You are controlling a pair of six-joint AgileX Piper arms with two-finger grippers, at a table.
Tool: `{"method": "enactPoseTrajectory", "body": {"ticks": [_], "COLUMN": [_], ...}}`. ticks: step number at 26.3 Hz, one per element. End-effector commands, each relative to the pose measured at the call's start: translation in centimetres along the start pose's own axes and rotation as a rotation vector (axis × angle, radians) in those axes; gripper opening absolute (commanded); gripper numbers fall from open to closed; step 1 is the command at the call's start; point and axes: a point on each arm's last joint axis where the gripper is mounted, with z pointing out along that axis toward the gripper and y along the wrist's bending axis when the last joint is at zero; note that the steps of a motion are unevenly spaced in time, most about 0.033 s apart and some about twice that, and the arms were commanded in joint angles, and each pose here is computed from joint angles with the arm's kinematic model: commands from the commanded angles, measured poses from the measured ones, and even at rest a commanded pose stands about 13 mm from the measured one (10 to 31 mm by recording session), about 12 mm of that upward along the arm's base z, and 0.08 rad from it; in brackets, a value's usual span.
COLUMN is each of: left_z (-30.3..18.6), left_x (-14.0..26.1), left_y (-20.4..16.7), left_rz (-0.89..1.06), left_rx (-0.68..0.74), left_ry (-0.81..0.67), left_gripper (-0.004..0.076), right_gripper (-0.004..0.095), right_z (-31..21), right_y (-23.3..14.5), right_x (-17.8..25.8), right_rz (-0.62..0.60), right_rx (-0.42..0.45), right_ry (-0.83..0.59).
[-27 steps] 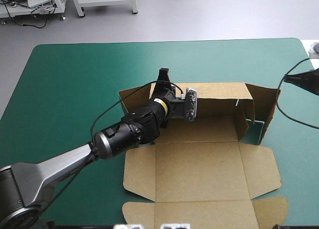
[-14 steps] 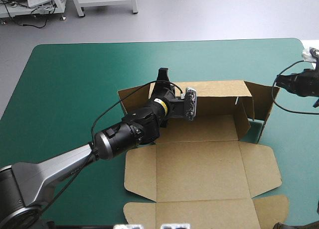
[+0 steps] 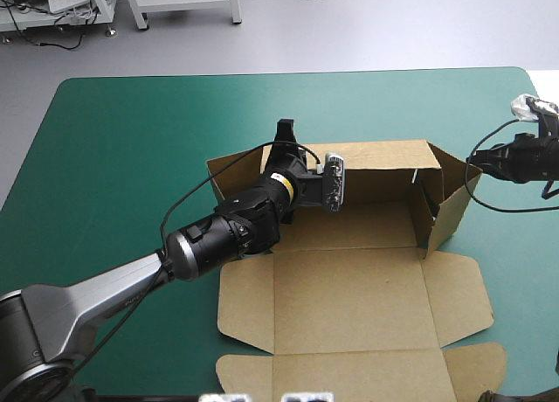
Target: Fold the box
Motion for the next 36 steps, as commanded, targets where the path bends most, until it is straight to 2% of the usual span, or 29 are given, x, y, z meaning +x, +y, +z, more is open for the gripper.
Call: {"method": "enactPoseTrajectory", "body": {"ticks": [1, 3, 10, 19, 28, 32, 35, 36], "left_z": [-1.0, -0.4, 0.7, 0.7, 0.7, 0.7, 0.7, 0.7], "left_x": [0.5, 0.5, 0.4, 0.4, 0.4, 0.4, 0.4, 0.4], "left_y": [0.8, 0.3, -0.5, -0.5, -0.5, -0.5, -0.5, -0.5], "left_rz": [-0.043, -0.034, -0.014, -0.022, -0.022, -0.022, -0.022, -0.022], "left_rx": [-0.01, 0.006, 0.029, 0.023, 0.023, 0.023, 0.023, 0.023], "left_ry": [0.035, 0.058, 0.078, 0.079, 0.079, 0.079, 0.079, 0.079], "left_gripper": [-0.0006, -0.0006, -0.0006, -0.0006, -0.0006, -0.0006, -0.0006, -0.0006], "right_gripper": [-0.0024, -0.0024, -0.0024, -0.0024, -0.0009, 0.0073, 0.0202, 0.0272], "right_z": [-1.6, -1.9, -2.6, -0.8, 0.5, 0.8, 0.8, 0.8], "right_y": [1.8, 2.2, 3.6, 3.4, 2.2, 2.1, 2.1, 2.2], "right_x": [-0.2, 0.6, 2.0, 4.9, 6.5, 6.9, 6.9, 6.9], "right_rz": [-0.045, -0.059, -0.094, -0.189, -0.264, -0.274, -0.276, -0.275], "right_rx": [-0.037, -0.014, -0.015, -0.057, -0.018, -0.023, -0.023, -0.024], "right_ry": [-0.039, -0.016, -0.028, -0.017, -0.009, 0.002, 0.002, 0.0]}}
